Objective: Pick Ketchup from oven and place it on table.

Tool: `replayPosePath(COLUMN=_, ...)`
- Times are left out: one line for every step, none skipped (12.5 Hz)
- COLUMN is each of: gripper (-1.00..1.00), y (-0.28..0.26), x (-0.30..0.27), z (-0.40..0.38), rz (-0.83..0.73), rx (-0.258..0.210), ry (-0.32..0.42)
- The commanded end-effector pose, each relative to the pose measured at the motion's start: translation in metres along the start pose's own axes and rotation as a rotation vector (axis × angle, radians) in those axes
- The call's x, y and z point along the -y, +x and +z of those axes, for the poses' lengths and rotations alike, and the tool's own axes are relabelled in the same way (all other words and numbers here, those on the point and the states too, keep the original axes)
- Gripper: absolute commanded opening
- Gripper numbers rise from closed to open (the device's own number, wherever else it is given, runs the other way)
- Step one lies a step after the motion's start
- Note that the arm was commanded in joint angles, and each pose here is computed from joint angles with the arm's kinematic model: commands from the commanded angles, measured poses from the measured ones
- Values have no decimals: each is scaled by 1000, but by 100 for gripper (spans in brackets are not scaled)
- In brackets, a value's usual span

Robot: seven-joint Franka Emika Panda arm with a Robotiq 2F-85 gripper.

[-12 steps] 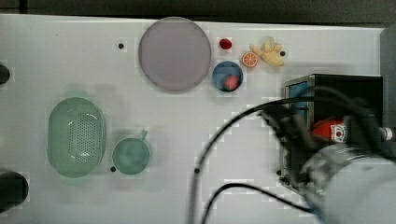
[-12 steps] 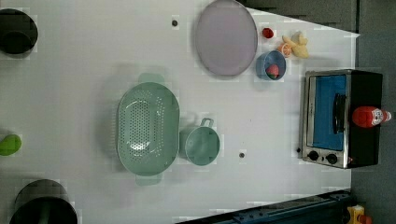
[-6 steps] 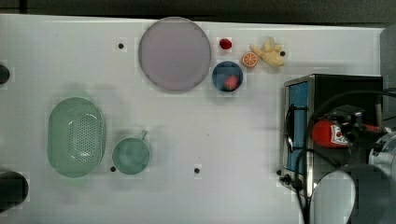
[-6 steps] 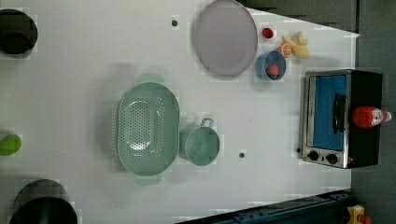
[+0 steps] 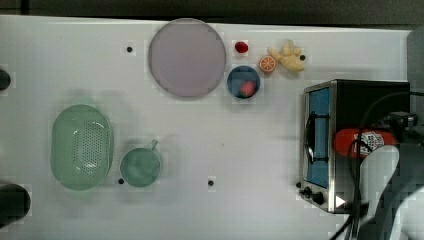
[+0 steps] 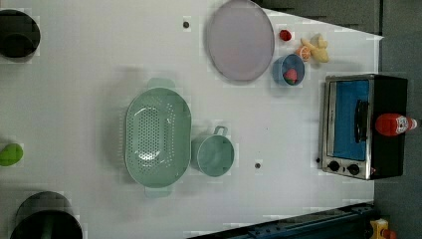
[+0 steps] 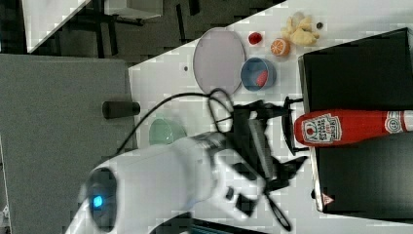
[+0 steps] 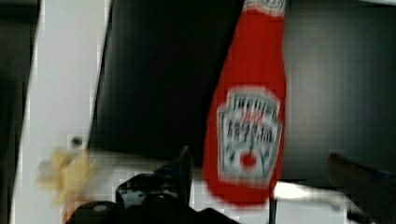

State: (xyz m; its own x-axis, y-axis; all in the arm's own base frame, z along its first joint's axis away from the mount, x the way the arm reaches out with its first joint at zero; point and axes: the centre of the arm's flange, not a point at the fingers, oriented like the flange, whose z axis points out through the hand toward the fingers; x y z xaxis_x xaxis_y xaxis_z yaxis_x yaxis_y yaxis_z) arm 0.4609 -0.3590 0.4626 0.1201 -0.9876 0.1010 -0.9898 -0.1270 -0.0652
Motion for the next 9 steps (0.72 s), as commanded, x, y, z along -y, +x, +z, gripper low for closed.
replayPosePath(gripper=100, y=9, x=3, z=24, rz=55, rx=-13, ry=6)
replayPosePath(gripper=100, y=14, x=3, z=38, rz=109, rx=8, ry=-2)
replayPosePath(gripper=100, y=18, x=1, z=52, rz=159, rx=32, ry=-11)
replayPosePath(gripper=100, y=21, x=-1, z=66, rz=177, rx=43, ry=-30)
replayPosePath(gripper=100, y=22, x=-1, z=77, rz=184, rx=47, ry=-48)
replayPosePath(gripper=100, y=22, x=-1, z=85, rz=190, rx=48, ry=-62)
replayPosePath(gripper=100, y=23, x=-1, z=90, rz=199, rx=47, ry=-71)
replayPosePath(gripper=100, y=22, x=0, z=92, rz=201, rx=50, ry=-71)
replayPosePath(gripper=100, y=21, x=1, z=94, rz=209, rx=60, ry=-67)
